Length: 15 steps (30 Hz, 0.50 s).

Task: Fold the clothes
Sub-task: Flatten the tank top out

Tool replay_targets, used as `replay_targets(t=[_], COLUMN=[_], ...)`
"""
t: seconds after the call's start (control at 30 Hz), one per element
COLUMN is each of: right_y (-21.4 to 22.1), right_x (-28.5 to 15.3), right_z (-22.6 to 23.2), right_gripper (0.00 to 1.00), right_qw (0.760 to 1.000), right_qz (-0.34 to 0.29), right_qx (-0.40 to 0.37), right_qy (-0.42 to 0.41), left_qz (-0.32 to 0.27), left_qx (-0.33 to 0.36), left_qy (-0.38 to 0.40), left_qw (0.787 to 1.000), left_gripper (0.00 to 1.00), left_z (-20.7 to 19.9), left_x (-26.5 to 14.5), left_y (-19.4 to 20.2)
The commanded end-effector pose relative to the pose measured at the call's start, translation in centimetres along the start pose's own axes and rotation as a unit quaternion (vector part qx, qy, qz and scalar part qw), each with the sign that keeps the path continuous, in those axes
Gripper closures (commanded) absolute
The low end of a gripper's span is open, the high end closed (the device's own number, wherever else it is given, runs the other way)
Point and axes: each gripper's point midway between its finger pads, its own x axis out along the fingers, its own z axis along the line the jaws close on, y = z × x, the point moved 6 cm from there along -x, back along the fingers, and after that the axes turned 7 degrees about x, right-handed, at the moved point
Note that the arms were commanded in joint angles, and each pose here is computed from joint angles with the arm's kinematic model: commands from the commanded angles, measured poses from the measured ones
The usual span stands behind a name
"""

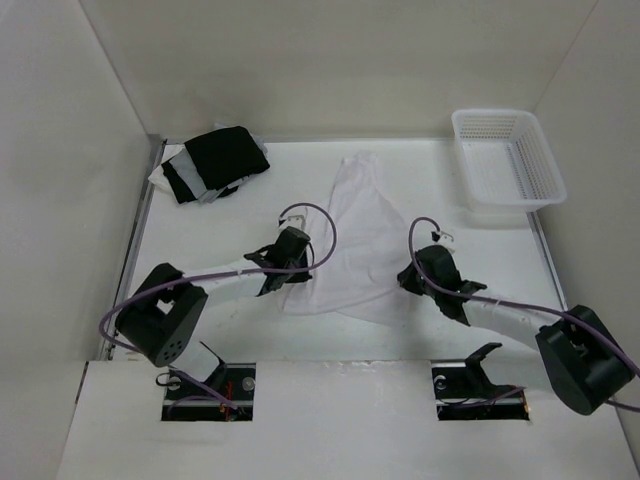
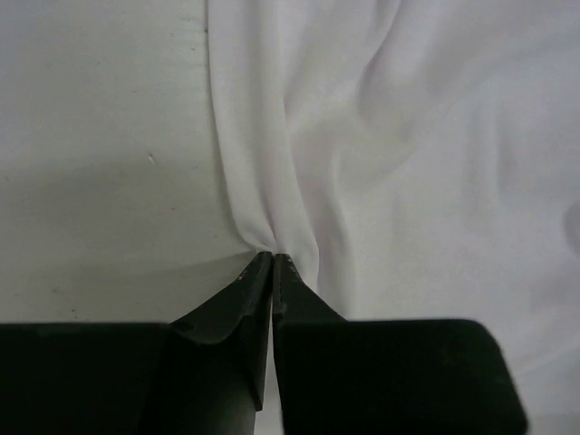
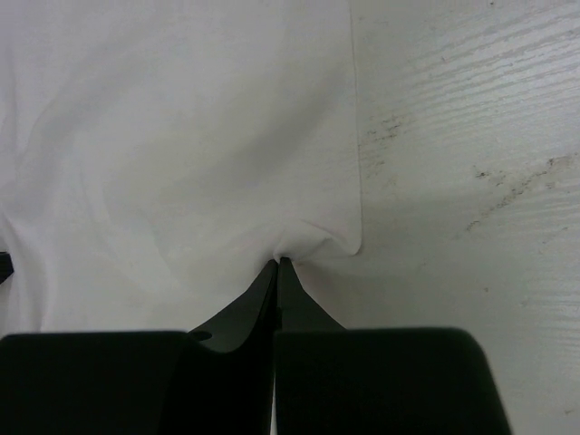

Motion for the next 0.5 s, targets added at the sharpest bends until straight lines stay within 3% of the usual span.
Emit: replay_targets(t=[0.0, 0.3, 0.37, 0.47], right_y=[-1.0, 0.9, 0.1, -1.7], right_x=[-1.9, -12.6, -14.1, -13.6], right_z=[2.4, 3.6, 3.8, 4.6], right_gripper=[1.0, 1.0, 1.0, 1.0], right_qw=[0.998, 0.986, 0.984, 0.985], right_qz=[-0.032, -0.004, -0.018, -0.046], right_qx=[0.005, 0.006, 0.006, -0.009], right_qy=[-0.055, -0.168, -0.179, -0.168], left_qz=[-0.049, -0.134, -0.143, -0.146], left_qx=[-0.022, -0.115, -0.12, -0.119], left_qy=[0.063, 0.14, 0.153, 0.131], left_qw=[0.997, 0.974, 0.97, 0.973], left_gripper=[1.0, 1.0, 0.98, 0.97], left_z=[-1.3, -1.3, -1.6, -1.4], left_x=[-3.7, -18.0, -19.3, -18.0], left_y=[-1.9, -3.5, -3.8, -5.2])
